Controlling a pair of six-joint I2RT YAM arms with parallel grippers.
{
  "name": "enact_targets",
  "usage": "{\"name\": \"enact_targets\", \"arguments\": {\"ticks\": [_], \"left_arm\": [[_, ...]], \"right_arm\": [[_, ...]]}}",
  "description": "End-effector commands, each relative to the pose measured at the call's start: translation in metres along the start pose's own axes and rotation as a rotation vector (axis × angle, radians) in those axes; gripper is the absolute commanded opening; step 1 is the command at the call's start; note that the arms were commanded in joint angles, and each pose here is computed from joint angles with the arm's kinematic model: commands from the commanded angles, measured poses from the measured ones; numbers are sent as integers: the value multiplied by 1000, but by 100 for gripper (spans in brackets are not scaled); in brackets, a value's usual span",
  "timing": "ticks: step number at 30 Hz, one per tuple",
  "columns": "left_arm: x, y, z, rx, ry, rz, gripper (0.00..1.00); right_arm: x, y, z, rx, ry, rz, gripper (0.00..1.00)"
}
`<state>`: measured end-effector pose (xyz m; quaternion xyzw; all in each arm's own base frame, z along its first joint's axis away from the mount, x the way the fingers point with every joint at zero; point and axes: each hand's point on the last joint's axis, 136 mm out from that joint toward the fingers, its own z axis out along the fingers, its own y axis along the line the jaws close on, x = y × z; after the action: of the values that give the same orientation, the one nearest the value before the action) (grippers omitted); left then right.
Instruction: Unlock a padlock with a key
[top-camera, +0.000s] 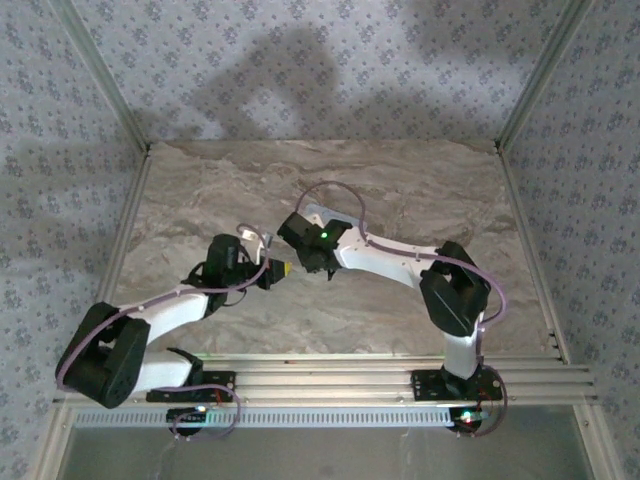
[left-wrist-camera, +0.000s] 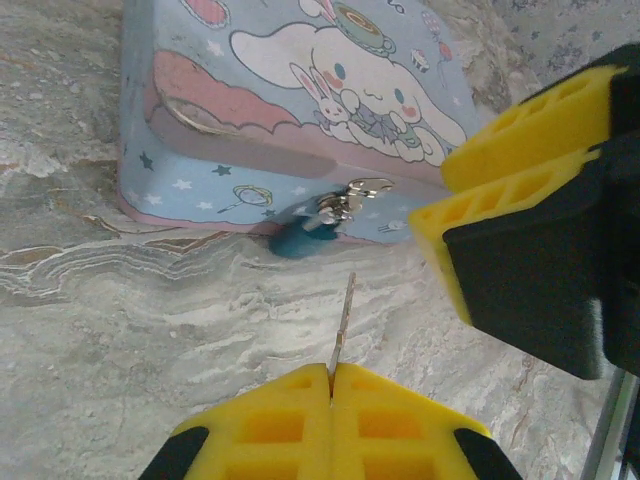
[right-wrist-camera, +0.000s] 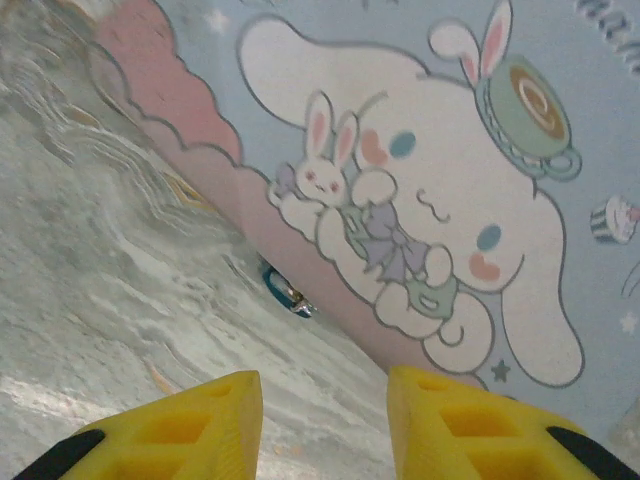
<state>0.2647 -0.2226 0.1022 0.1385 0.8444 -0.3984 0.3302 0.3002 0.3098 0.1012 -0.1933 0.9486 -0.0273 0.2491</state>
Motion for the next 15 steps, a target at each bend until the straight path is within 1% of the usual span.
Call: {"name": "enact_targets", "arguments": {"ticks": [1, 4, 7, 9, 12, 15], "left_arm": [[-10, -7, -8, 13, -40, 40, 0], [-10, -16, -11, 51, -37, 69, 0], [-13, -31, -15, 137, -22, 98, 0], [-13, -41, -19, 197, -11, 113, 0], [-13, -53, -25, 275, 3, 125, 0], [-14, -63, -30, 331, 11, 120, 0]], "right_arm": [[-11, -3, -22, -58, -39, 90, 37], [-21, 0, -42, -186, -94, 170, 39], [-34, 4, -59, -375, -168, 266, 45], [-33, 7, -65, -514, -172, 310, 48], [-32, 15, -71, -705, -173, 381, 50], [-33, 31, -81, -818, -179, 360, 52]]}}
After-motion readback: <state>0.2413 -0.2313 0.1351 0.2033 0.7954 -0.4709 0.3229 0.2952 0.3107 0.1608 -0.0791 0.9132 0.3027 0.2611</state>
